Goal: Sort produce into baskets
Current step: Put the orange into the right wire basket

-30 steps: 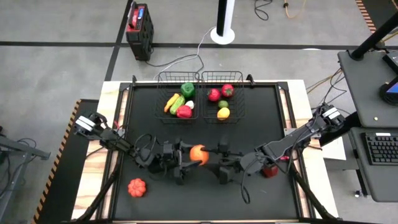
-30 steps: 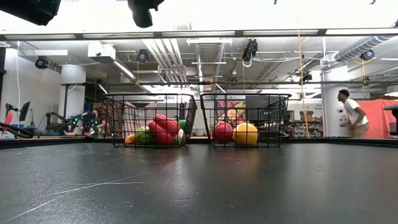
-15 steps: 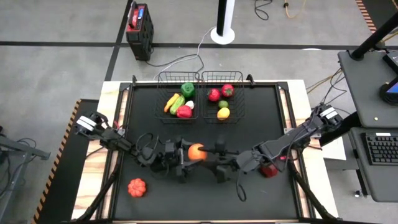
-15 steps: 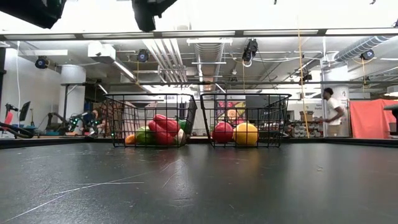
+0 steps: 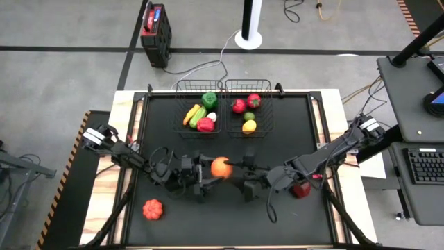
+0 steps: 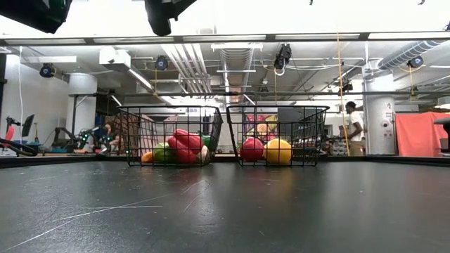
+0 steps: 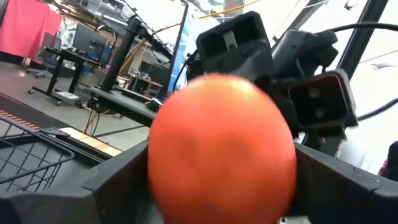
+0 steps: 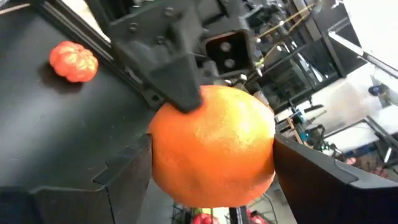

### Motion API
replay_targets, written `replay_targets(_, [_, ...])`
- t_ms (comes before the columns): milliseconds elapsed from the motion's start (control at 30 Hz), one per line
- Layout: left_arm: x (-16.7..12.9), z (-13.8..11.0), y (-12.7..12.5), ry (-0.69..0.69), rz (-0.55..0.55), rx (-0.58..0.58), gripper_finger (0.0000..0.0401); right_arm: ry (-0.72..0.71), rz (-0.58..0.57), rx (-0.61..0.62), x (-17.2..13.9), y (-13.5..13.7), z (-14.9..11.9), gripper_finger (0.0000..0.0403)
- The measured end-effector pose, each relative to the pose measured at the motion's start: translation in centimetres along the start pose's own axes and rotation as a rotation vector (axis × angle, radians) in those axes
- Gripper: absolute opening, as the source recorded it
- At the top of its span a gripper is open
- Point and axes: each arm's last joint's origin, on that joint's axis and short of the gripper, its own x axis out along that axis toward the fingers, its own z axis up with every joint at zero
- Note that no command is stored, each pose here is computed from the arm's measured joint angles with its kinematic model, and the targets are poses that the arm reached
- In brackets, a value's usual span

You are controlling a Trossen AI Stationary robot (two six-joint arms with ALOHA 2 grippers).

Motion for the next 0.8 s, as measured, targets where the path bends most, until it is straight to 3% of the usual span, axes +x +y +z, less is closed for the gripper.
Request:
replay_targets(400, [-1.0, 0.2, 0.8, 0.009, 0.046, 0.012, 0.0340, 0.141, -0.116, 0.244, -1.7, -6.1, -2.4, 0.0296])
replay_targets(567, [-1.2, 0.4, 0.9, 0.014, 0.049, 0.009, 0.0340, 0.245, -0.208, 0.438, -1.7, -9.8, -5.4, 0.0296])
replay_targets(800, [-1.7, 1.2, 0.9, 0.017, 0.051, 0.011, 0.0340, 0.390, -0.184, 0.748, -0.6, -13.4, -11.2, 0.0296])
